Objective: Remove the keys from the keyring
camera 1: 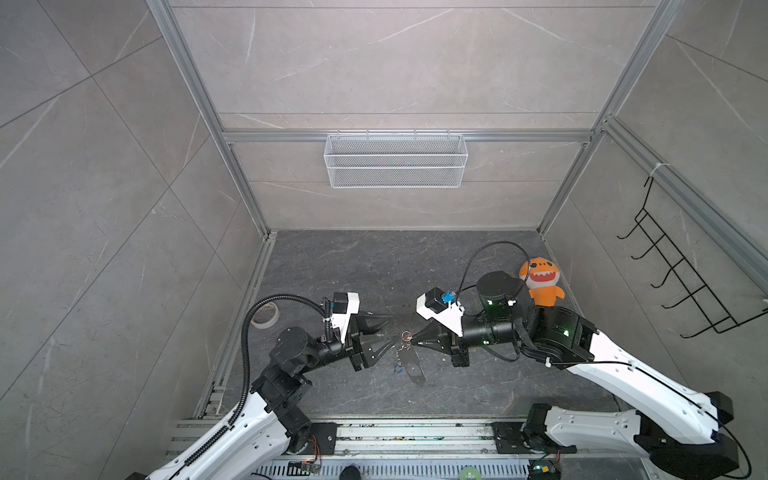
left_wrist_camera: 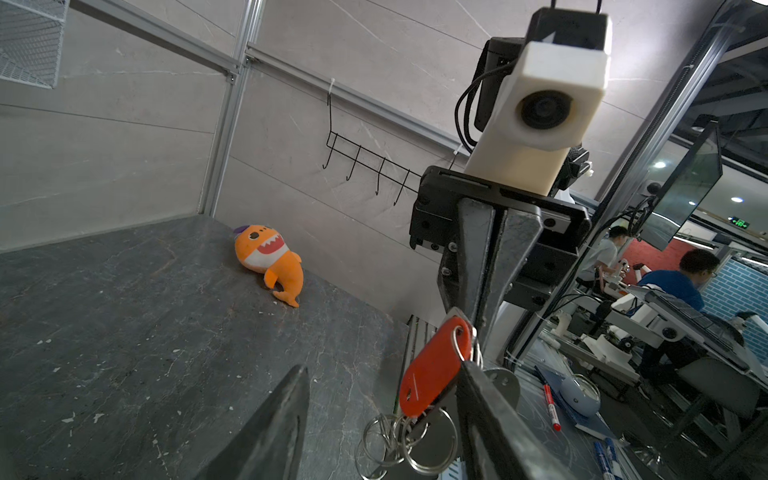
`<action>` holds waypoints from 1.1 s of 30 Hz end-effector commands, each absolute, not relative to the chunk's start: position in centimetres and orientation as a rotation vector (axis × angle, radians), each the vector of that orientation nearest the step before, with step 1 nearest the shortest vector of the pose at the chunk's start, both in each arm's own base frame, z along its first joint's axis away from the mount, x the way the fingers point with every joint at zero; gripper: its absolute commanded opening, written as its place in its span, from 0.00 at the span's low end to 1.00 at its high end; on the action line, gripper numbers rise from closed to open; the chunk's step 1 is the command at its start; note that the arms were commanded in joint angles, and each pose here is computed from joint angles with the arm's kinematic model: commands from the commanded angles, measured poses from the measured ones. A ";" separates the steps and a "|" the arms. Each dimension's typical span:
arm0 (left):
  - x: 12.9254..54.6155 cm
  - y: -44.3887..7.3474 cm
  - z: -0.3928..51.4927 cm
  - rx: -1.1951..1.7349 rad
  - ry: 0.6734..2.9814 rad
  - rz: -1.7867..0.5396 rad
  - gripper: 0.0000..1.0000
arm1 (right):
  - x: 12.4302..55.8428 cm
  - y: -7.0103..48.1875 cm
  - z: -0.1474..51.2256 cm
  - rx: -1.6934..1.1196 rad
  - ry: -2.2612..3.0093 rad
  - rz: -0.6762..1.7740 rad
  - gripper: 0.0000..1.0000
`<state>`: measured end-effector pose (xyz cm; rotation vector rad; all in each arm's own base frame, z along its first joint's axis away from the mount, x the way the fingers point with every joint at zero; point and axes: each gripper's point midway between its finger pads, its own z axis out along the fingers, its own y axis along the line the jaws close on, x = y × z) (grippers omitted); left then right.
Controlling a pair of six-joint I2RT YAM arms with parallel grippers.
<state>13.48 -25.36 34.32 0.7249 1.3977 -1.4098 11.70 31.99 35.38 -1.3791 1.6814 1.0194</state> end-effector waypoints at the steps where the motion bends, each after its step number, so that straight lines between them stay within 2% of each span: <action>1: 12.5 -25.4 36.5 0.751 1.312 -1.463 0.59 | 11.4 32.0 36.3 -1.392 1.643 1.030 0.00; 7: 14.4 -25.0 34.6 0.673 1.411 -1.360 0.57 | 11.4 31.8 37.1 -1.367 1.622 1.032 0.00; 15: 14.5 -26.0 32.9 0.731 1.472 -1.372 0.57 | 11.7 31.7 38.1 -1.331 1.592 1.030 0.00; 25: 12.5 -25.9 33.1 0.836 1.417 -1.388 0.54 | 11.4 31.6 37.9 -1.371 1.584 1.020 0.00; 33: 11.5 -26.2 33.4 0.903 1.368 -1.403 0.50 | 10.9 30.8 38.8 -1.428 1.518 1.131 0.00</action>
